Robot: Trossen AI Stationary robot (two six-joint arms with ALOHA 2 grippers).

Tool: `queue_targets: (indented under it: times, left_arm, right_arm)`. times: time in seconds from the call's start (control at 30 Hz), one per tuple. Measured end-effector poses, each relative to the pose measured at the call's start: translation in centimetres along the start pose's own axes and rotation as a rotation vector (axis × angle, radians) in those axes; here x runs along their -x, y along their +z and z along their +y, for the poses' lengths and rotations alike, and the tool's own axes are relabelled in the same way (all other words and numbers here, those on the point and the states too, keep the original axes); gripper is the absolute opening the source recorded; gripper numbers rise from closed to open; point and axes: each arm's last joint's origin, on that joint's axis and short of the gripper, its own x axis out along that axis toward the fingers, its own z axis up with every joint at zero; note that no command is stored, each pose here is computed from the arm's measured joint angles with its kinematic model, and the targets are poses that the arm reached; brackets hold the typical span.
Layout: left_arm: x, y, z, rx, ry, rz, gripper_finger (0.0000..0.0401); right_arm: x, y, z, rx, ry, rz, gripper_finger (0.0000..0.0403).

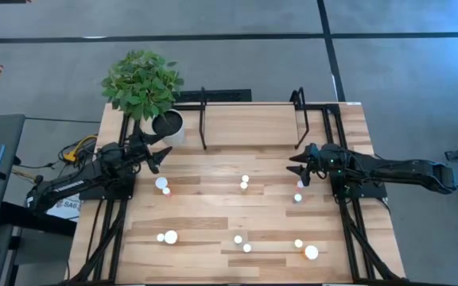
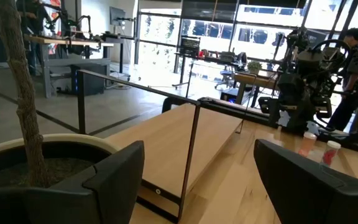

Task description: Pick and place medicine bottles onto shelf by color

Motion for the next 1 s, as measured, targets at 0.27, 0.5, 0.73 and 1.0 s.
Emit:
queue_targets:
  times: [0.27,0.5,0.73,1.0]
  left_arm:
    - [0.00,0.00,0.00,0.000,0.000,0.000,0.0291]
    - [0.00,0.00,0.00,0.000,0.000,0.000,0.0291]
    - [0.00,0.00,0.00,0.000,0.000,0.000,0.0291]
    - [0.01,0.11,0.15,-0.132,0.055,-0.013,0.0291]
  right_arm:
    - [0.00,0.00,0.00,0.000,0.000,0.000,0.0249]
    - [0.00,0.00,0.00,0.000,0.000,0.000,0.0249]
    - [0.00,0.00,0.00,0.000,0.000,0.000,0.0249]
    - [0.00,0.00,0.00,0.000,0.000,0.000,0.0249]
